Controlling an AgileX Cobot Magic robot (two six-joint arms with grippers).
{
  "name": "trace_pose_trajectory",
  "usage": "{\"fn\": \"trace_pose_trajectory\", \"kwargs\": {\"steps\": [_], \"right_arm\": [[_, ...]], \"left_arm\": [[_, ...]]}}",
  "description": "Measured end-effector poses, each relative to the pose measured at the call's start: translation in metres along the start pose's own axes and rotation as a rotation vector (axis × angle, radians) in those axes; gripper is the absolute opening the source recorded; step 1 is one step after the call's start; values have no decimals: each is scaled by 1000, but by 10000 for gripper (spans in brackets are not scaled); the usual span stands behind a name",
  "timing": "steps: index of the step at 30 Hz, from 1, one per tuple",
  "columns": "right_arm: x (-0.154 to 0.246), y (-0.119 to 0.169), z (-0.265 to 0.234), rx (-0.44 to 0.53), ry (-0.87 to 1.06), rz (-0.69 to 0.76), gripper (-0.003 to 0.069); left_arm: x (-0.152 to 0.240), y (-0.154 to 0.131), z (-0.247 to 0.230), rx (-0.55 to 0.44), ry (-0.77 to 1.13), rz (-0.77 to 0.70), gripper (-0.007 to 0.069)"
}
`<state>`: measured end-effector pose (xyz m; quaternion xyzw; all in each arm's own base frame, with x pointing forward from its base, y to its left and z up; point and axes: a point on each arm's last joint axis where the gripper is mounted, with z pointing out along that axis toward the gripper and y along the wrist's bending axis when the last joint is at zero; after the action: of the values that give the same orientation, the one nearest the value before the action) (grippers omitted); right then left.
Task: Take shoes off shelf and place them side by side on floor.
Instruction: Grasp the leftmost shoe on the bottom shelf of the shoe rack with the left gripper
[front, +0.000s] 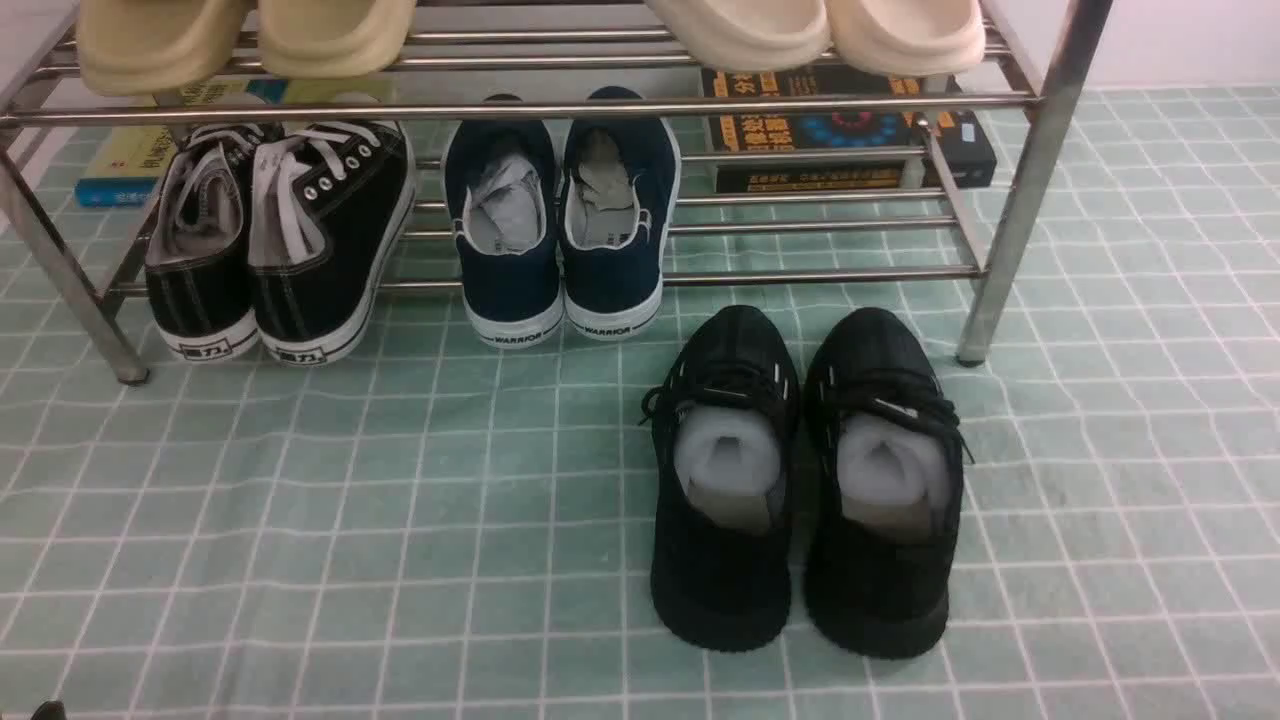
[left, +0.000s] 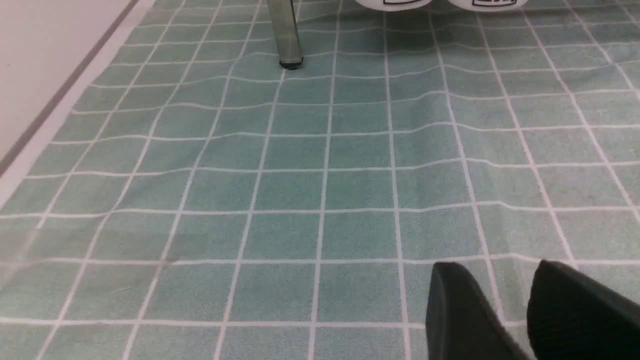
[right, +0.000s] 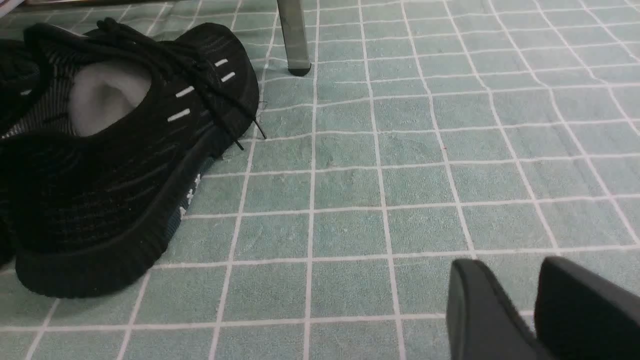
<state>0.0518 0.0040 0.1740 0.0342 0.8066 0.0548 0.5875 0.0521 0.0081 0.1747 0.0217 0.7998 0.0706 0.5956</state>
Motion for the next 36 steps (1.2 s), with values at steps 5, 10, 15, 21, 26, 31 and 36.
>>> {"fn": "trace_pose_trajectory", "kwargs": {"steps": [5, 10, 15, 21, 26, 31, 36], "right_arm": [[0, 0, 0, 0, 0, 0, 200], [0, 0, 0, 0, 0, 0, 200], [0, 0, 0, 0, 0, 0, 202], [0, 0, 0, 0, 0, 0, 202], [0, 0, 0, 0, 0, 0, 202], [0, 0, 0, 0, 0, 0, 202], [0, 0, 0, 0, 0, 0, 202]], "left_arm": [[0, 0, 0, 0, 0, 1, 242], [0, 0, 0, -1, 0, 3, 242], [0, 0, 0, -1, -1, 3, 242], [0, 0, 0, -1, -1, 3, 242], [0, 0, 0, -1, -1, 0, 242], [0, -5, 0, 53, -1, -272, 242], [-2, -12, -1, 130, 22, -674, 242]]}}
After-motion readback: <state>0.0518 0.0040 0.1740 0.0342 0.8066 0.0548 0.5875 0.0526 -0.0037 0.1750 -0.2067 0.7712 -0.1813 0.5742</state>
